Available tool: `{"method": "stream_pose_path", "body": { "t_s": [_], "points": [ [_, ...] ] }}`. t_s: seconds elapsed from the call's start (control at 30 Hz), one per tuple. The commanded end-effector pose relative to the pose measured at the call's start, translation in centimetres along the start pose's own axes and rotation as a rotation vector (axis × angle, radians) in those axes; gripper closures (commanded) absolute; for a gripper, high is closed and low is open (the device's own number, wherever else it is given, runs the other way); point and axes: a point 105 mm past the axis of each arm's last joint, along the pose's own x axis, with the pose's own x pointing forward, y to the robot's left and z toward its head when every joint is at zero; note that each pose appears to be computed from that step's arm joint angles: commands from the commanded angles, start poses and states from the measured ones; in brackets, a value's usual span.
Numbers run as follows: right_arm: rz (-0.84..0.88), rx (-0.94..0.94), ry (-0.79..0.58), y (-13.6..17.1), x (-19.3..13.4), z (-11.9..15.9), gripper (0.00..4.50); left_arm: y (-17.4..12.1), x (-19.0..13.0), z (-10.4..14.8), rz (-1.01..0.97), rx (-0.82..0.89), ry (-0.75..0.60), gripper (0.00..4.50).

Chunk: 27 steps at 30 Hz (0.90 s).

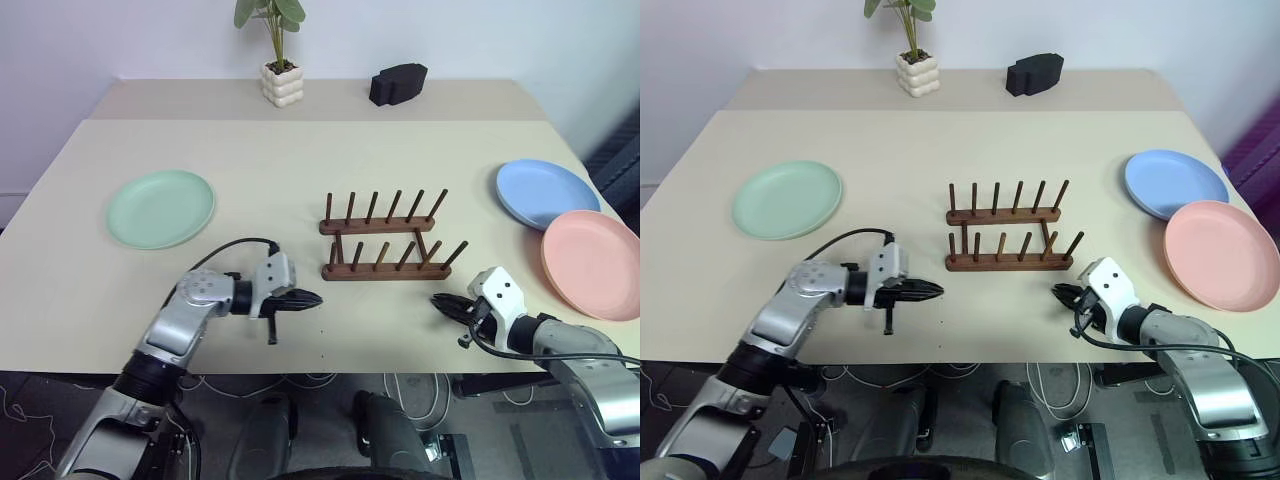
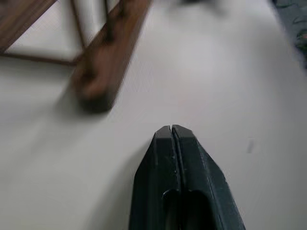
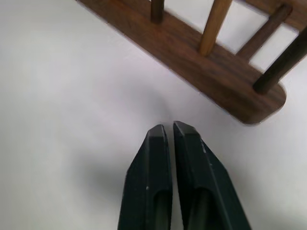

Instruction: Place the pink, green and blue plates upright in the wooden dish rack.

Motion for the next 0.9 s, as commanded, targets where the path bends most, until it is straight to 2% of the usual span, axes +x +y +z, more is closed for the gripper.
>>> {"method": "stream_pose_path", "body": {
  "t_s": [0.03,0.57,0.77,0.9],
  "points": [
    [-0.036,-0.045,0.007,-0.8,0.4,0.2,4.38,0.5,1.1,0.4,0.041,0.048,0.027,4.5],
    [-0.145,-0.138,-0.049,-3.7,4.6,1.8,4.38,6.0,1.5,0.1,0.376,0.075,0.013,4.5],
    [-0.16,-0.151,-0.068,-4.4,5.3,2.4,4.38,6.9,1.0,-0.3,0.428,0.08,0.02,4.5],
    [-0.163,-0.182,-0.094,-4.6,4.6,3.2,4.38,6.2,1.0,0.3,0.39,0.072,-0.017,4.5]
  ]
}}
